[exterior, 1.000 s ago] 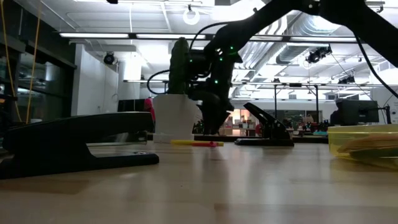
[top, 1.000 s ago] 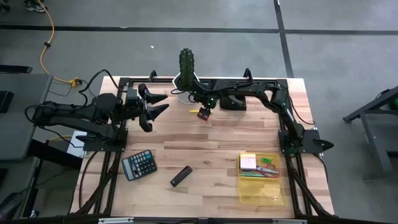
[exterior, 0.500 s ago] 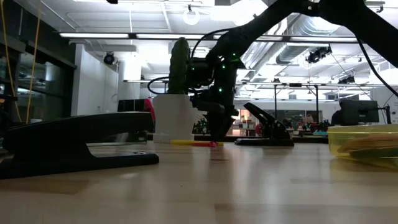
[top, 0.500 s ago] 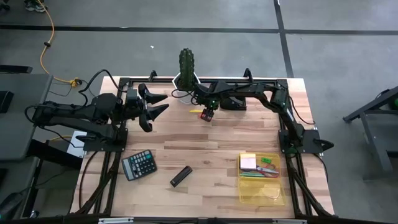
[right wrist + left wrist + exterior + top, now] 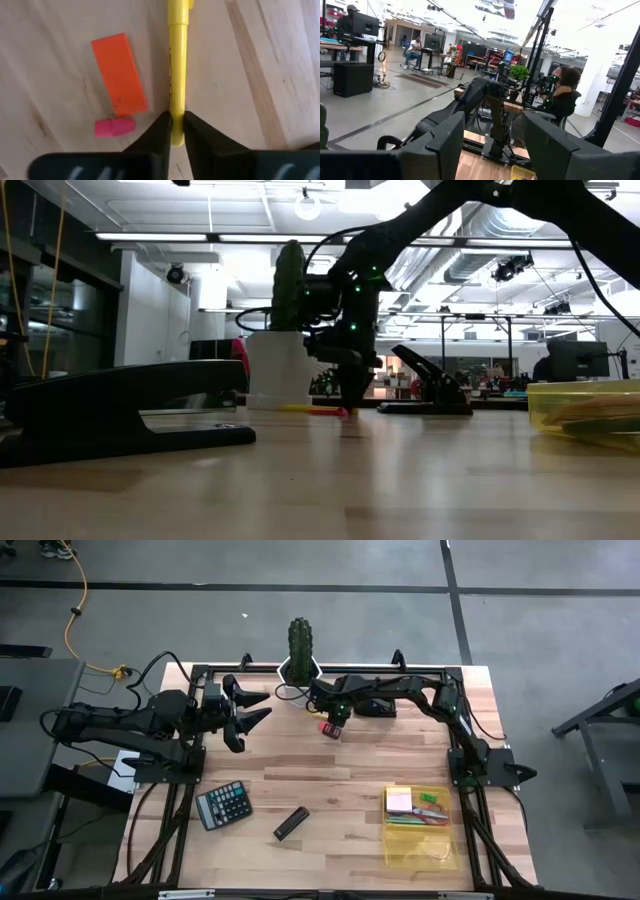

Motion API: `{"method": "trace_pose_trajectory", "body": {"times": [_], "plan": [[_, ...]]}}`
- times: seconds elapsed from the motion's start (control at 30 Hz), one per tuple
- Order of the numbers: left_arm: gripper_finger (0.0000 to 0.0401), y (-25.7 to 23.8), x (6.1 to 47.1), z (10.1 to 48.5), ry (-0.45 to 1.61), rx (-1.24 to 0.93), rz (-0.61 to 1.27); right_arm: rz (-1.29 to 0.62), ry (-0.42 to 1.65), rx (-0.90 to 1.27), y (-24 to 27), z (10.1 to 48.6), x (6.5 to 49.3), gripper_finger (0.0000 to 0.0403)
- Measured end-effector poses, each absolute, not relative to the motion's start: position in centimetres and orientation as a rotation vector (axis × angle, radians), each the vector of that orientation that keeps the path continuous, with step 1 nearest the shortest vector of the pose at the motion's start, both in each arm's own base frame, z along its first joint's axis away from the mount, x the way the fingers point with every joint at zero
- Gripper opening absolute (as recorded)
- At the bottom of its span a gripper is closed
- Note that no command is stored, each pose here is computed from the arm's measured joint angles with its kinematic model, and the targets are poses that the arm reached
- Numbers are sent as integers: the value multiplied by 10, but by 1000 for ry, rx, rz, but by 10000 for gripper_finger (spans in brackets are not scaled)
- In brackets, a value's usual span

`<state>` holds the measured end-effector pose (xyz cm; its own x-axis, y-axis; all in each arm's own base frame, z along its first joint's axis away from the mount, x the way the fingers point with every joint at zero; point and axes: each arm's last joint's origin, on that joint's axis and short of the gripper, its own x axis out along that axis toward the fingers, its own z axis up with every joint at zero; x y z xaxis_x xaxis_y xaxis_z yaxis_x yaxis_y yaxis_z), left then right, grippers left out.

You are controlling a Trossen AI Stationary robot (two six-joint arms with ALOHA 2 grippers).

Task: Pack school essentials
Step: Put the yellow pen on the yellow supply box

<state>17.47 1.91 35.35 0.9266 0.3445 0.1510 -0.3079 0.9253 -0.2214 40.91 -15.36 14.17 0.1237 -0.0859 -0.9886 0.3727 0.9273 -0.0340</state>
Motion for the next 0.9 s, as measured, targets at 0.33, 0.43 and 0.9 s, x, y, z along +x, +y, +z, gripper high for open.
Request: {"method": "trace_pose_trajectory", "body": {"times": [0.33, 0.43, 0.9], "plan": [[186, 19, 175, 354, -189, -196, 337, -268, 1400, 180, -142, 174, 401, 5], [186, 19, 175, 353, -189, -196, 336, -254, 1336, 154, -133, 199, 399, 5], [186, 18, 175, 353, -184, -193, 288, -172, 1051, 164, -44, 243, 304, 1]]}}
